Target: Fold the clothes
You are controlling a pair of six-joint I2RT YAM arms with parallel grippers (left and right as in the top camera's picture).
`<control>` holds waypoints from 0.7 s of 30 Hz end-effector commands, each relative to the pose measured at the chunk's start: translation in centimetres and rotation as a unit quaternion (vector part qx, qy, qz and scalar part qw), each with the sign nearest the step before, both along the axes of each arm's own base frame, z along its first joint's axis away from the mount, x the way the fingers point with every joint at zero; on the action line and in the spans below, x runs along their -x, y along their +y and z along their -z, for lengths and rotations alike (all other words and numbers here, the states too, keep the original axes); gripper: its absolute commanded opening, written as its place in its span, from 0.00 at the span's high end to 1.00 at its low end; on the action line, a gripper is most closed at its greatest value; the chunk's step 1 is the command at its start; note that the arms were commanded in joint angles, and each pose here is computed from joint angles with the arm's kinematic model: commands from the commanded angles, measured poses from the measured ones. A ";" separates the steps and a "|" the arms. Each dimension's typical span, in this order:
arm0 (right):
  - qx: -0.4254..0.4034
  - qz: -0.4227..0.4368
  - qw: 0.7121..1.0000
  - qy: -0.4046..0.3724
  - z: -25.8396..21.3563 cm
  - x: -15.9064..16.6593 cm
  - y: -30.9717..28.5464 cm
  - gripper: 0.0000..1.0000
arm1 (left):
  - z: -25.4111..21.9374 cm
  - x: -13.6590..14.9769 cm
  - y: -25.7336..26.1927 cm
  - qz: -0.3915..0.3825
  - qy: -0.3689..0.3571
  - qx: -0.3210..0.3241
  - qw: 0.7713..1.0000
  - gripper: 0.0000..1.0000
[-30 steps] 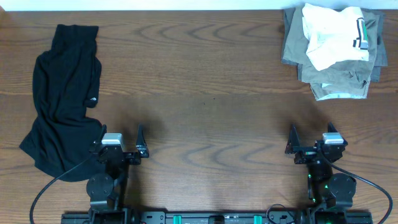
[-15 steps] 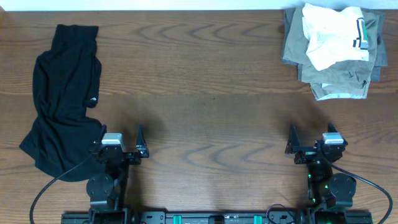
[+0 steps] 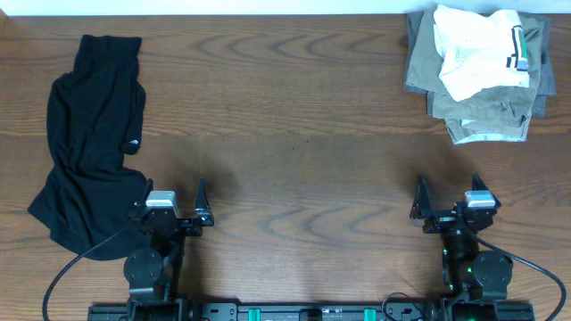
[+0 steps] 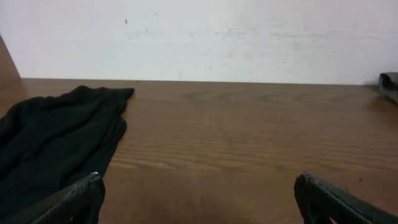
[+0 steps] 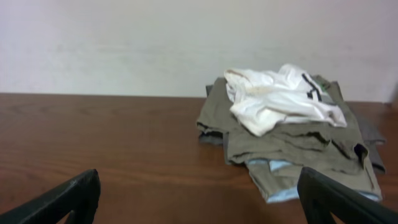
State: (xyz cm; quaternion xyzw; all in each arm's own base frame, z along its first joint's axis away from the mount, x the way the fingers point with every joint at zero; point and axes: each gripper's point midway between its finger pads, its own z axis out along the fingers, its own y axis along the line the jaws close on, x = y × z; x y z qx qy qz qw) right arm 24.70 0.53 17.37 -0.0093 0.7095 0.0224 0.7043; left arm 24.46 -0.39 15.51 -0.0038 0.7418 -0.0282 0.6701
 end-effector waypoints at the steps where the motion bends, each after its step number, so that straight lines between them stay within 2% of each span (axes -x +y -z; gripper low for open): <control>1: -0.005 0.002 1.000 -0.009 -0.4 0.0 -0.2 0.01 | 0.5 0.1 -0.1 0.003 0.013 -0.002 1.000 0.02; 10: -0.004 -0.011 1.000 -0.021 -1.0 0.1 0.3 0.01 | 0.4 -0.2 -0.1 0.003 0.043 0.001 0.999 0.02; 21: -0.017 -0.025 0.999 -0.023 -1.6 0.2 0.7 0.01 | -2.6 -2.0 0.0 0.000 0.094 0.022 0.995 0.02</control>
